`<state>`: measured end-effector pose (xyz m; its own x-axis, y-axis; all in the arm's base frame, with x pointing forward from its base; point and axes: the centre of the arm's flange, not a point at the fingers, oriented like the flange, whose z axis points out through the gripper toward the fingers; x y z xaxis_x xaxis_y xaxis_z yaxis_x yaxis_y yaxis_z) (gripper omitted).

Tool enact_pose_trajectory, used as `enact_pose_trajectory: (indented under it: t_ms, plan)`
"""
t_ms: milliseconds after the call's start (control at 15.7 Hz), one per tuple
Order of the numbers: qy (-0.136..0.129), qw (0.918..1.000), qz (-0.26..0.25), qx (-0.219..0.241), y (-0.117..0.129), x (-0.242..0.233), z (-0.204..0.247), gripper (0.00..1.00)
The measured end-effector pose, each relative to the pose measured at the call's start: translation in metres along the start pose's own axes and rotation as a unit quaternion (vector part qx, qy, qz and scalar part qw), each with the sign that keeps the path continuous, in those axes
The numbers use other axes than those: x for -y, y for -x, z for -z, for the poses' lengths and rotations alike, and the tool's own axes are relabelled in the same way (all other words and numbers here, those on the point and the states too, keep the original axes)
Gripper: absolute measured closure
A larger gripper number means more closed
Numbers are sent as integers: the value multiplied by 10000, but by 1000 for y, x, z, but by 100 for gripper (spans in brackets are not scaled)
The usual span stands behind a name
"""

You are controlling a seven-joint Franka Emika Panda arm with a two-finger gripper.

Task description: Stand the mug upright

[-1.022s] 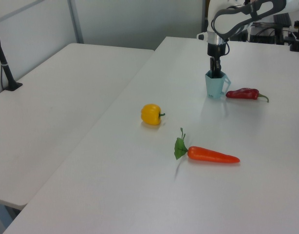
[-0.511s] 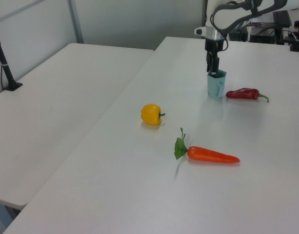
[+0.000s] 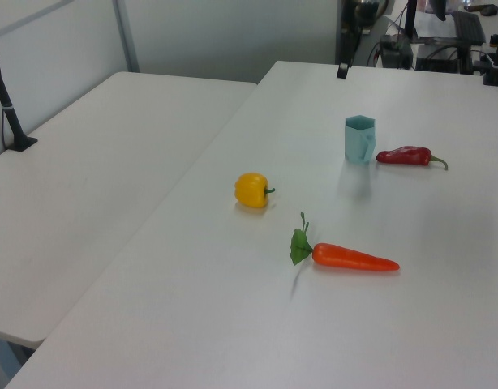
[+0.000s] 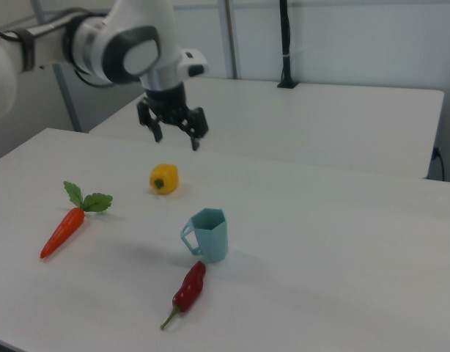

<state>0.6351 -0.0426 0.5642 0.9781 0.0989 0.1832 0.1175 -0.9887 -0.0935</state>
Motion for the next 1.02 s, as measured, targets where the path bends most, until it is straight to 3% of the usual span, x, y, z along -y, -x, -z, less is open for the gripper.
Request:
enact_pose_trajectory:
  t_ms: [256,511,767,1022]
  plan:
    - [-74,9965,-836,-65,17,59,55,0]
    - [-58,9924,-1161,396,46,108,84,0]
    - [18,9920,-1114,592,67,128,98,0]
    - [-24,9977,-584,344,62,101,92,0]
